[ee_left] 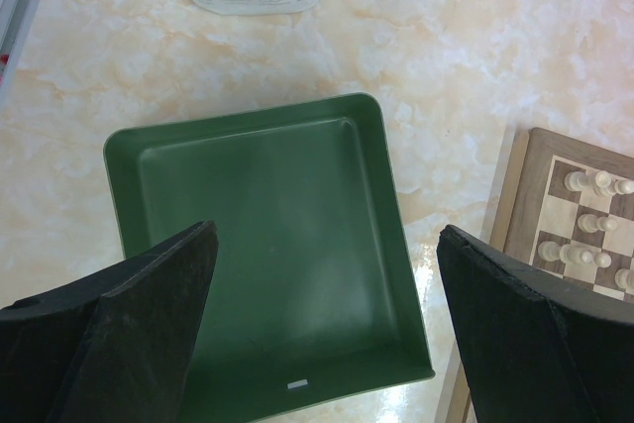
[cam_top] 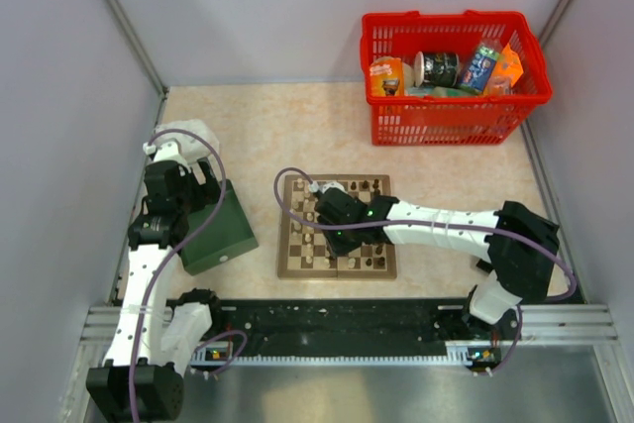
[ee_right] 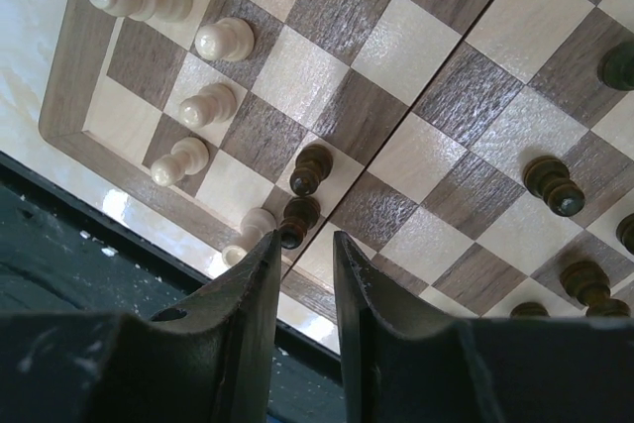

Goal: Set up the chess pieces on the board

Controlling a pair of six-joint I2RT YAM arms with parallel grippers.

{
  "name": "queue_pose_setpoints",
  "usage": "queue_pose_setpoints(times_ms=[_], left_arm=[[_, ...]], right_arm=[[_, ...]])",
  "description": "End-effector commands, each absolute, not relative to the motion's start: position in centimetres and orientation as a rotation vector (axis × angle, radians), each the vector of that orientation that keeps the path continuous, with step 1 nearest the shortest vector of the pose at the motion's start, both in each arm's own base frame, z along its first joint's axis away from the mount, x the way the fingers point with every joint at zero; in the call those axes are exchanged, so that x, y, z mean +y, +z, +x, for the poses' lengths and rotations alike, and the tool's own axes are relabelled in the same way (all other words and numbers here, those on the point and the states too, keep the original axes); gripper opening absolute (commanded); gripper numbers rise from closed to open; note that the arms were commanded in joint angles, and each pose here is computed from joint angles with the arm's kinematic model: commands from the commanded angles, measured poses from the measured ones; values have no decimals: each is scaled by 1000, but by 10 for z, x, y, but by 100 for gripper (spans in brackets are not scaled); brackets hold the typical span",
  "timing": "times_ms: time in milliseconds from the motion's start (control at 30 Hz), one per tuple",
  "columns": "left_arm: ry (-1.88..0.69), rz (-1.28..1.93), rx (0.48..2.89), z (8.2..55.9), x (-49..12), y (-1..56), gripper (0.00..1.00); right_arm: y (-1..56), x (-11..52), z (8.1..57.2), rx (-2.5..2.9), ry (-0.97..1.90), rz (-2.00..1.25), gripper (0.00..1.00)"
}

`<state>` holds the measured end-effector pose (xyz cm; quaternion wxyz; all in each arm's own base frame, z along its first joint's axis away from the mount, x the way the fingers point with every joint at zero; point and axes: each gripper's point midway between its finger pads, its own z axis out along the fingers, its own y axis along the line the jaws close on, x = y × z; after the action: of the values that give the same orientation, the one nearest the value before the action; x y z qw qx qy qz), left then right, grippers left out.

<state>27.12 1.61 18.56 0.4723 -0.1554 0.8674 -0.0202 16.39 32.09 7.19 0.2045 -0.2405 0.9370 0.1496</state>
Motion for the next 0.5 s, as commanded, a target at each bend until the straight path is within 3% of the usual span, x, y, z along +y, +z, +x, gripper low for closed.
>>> queue_pose_setpoints(times_ms=[0, 467], left_arm=[[-61, -372, 2099, 272, 15, 192, 98], [-60, -373, 2099, 272, 15, 191, 98]], right_arm=[[87, 346, 165, 2557, 513, -678, 28], [78, 346, 165, 2572, 494, -695, 28]])
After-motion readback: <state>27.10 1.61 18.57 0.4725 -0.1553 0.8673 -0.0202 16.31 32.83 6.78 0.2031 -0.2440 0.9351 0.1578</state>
